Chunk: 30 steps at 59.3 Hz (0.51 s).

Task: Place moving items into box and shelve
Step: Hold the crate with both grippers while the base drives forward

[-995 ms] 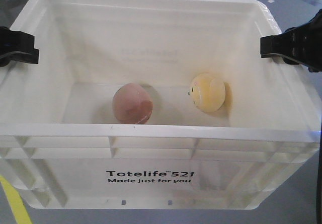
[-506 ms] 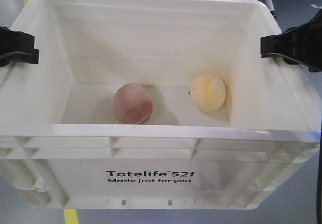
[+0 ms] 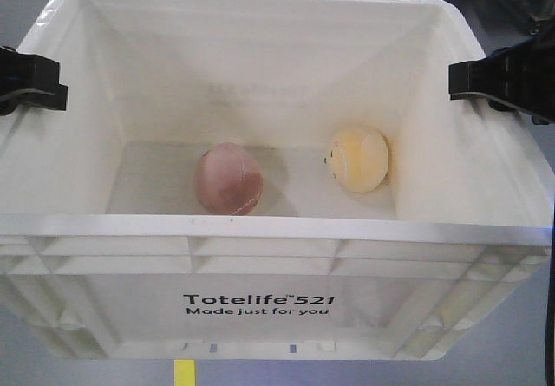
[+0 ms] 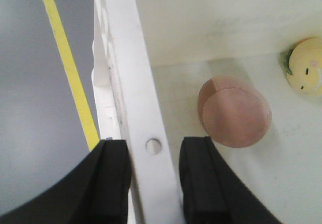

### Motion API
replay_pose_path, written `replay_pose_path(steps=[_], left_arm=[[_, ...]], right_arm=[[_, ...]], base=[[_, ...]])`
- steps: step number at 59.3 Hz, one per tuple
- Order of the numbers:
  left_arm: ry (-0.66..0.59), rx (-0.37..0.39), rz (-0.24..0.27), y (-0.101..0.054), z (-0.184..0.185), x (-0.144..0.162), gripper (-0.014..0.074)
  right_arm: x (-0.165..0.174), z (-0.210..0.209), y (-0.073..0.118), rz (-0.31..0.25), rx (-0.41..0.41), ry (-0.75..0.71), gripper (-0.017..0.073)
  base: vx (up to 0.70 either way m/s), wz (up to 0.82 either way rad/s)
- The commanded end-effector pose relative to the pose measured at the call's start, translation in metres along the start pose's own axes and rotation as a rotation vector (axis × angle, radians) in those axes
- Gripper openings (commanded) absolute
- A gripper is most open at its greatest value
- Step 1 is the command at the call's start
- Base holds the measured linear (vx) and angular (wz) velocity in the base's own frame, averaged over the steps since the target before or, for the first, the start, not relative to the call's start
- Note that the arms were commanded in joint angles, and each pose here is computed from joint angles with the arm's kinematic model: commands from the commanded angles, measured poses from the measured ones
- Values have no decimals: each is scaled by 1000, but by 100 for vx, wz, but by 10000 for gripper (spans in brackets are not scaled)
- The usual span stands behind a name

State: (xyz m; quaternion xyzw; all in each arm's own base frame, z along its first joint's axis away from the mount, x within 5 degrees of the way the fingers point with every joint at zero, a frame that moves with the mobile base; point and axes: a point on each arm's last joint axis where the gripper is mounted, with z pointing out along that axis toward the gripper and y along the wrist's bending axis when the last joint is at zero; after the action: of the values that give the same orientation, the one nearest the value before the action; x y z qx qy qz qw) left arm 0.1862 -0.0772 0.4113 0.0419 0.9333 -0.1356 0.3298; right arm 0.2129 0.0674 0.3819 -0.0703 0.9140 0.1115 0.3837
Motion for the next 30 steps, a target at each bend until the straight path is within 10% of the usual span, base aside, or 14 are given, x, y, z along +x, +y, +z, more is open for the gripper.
replay_pose_path(steps=[1, 30], left_arm=[[-188, 72, 18, -7, -26, -14, -6], [-188, 72, 18, -7, -26, -14, -6]], right_arm=[[-21, -21, 0, -49, 15, -196, -6], [-21, -21, 0, -49, 15, -195, -6]], base=[[15, 46], [16, 40]])
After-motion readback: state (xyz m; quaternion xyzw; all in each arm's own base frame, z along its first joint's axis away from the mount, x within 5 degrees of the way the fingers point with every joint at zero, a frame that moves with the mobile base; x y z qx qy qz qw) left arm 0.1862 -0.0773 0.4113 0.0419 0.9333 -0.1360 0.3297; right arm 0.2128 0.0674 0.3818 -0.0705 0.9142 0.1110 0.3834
